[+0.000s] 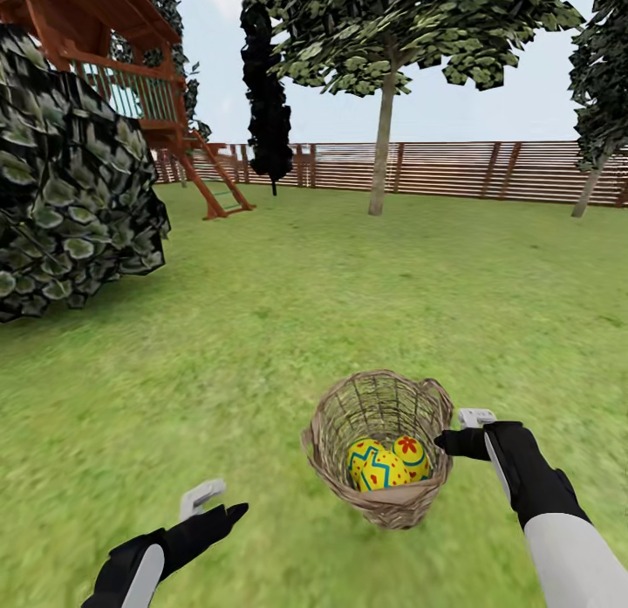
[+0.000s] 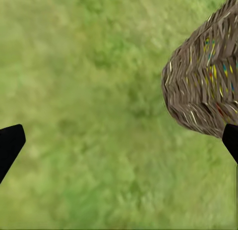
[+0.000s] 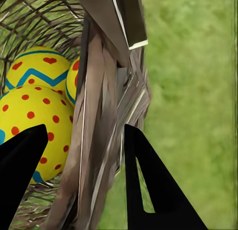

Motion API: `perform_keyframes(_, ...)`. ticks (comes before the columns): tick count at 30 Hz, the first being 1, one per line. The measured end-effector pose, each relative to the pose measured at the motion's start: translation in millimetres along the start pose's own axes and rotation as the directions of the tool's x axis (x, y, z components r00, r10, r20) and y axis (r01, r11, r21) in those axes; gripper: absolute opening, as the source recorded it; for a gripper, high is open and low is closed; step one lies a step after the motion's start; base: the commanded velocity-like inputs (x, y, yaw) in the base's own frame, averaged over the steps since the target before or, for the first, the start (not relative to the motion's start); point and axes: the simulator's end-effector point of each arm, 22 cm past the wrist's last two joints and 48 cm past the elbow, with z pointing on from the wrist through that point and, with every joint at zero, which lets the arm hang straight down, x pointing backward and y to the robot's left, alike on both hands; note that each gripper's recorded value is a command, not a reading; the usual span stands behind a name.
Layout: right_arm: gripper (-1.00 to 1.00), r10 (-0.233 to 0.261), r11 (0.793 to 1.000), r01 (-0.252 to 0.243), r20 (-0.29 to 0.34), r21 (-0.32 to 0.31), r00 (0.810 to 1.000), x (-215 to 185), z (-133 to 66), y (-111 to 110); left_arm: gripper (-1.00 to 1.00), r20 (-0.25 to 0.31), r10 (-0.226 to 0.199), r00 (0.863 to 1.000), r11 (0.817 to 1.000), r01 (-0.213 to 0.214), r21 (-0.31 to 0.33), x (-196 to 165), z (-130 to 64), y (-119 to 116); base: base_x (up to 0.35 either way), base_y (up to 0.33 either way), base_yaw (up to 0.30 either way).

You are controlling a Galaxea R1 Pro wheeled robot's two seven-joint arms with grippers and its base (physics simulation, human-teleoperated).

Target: Take the three Easter eggs out of the wicker basket on the lawn in the garden, then place them on the lawn next to a single tree (choose any tree) so that all three eggs are next to the same tree and none are left in the basket.

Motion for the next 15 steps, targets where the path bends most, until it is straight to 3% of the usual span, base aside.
perform_keyframes(4, -1.0, 0.0, 1.0, 0.0, 0.002, 0.0, 1.0, -0.8, -0.3, 0.1, 1.0, 0.0, 0.0, 1.0, 1.0, 0.0, 0.0, 0.0, 0.0, -0.1, 0.339, -0.006, -0.174)
perform_keyframes(15, -1.0, 0.001, 1.0, -0.001, 0.003, -0.001, 1.0, -1.3, -0.5, 0.5, 1.0, 0.0, -0.001, 1.0, 1.0, 0.001, 0.001, 0.2, 0.1, -0.5, 0.34, 0.0, -0.01)
